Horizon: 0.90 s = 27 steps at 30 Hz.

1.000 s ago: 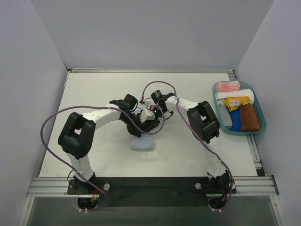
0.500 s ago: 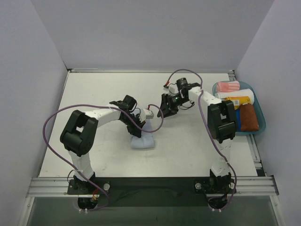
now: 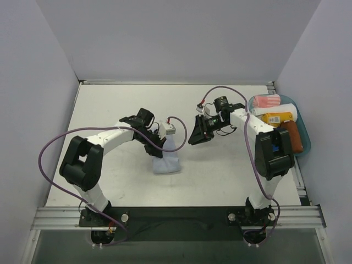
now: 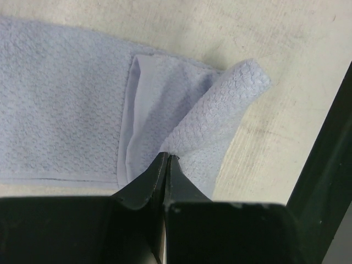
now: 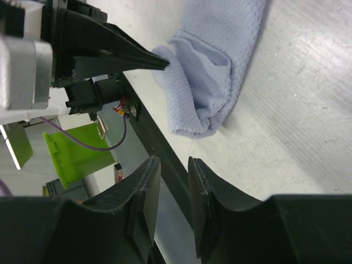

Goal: Roll the towels
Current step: Fold the towel

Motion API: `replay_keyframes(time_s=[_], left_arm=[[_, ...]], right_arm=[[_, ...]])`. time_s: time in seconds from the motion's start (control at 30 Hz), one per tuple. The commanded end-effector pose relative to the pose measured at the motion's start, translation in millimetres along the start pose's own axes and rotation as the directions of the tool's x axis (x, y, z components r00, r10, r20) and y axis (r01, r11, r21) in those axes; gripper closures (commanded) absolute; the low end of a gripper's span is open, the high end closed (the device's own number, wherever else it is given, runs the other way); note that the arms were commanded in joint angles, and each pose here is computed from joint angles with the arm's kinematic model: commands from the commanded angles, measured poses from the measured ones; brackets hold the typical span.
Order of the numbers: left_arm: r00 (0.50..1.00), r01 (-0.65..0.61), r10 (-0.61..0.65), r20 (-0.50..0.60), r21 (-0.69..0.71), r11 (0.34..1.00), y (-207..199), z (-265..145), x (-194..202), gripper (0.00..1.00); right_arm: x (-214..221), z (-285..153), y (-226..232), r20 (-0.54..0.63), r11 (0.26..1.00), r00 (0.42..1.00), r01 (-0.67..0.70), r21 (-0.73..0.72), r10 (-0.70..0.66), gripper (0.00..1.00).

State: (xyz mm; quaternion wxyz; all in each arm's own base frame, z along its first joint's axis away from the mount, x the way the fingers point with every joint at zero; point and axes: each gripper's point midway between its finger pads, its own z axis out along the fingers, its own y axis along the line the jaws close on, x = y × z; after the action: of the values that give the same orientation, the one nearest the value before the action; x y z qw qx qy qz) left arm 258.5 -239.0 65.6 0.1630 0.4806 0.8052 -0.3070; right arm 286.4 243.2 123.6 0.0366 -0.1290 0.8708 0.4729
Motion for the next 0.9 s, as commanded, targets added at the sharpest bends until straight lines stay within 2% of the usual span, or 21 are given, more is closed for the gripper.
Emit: replay_keyframes(time_s=[0.0,0.27,0.4,0.57,0.77,0.87], left_arm=[[0.997,0.078,-0.078,-0.008,0.007,0.997,0.9,-7.0,13.1,1.00],[0.969,0.243,-0.241,-0.049,0.045,0.969,23.0,11.1,34.9,1.00],[0.955,0.293,-0.290,-0.061,0.055,0.955,33.5,20.7,39.2,1.00],[0.950,0.307,-0.304,-0.067,0.053,0.950,39.1,22.8,44.6,1.00],[0.949,0.311,-0.307,-0.067,0.064,0.948,38.3,23.9,45.0,1.00],[0.949,0.311,-0.307,-0.064,0.062,0.948,39.2,23.0,44.9,1.00]], right_arm=[[1.6,-10.2,28.6,0.016,0.995,1.000,0.017,-0.094,-0.016,0.73],[17.1,9.6,40.4,-0.046,0.985,0.999,-0.015,-0.175,0.007,0.75],[34.7,29.3,41.9,-0.105,0.976,0.992,-0.084,-0.201,0.063,0.75],[45.4,52.3,46.4,-0.147,0.965,0.983,-0.139,-0.221,0.108,0.71],[40.4,79.4,69.9,-0.181,0.929,0.966,-0.230,-0.289,0.183,0.75],[48.0,99.7,66.6,-0.233,0.924,0.950,-0.268,-0.273,0.207,0.78]])
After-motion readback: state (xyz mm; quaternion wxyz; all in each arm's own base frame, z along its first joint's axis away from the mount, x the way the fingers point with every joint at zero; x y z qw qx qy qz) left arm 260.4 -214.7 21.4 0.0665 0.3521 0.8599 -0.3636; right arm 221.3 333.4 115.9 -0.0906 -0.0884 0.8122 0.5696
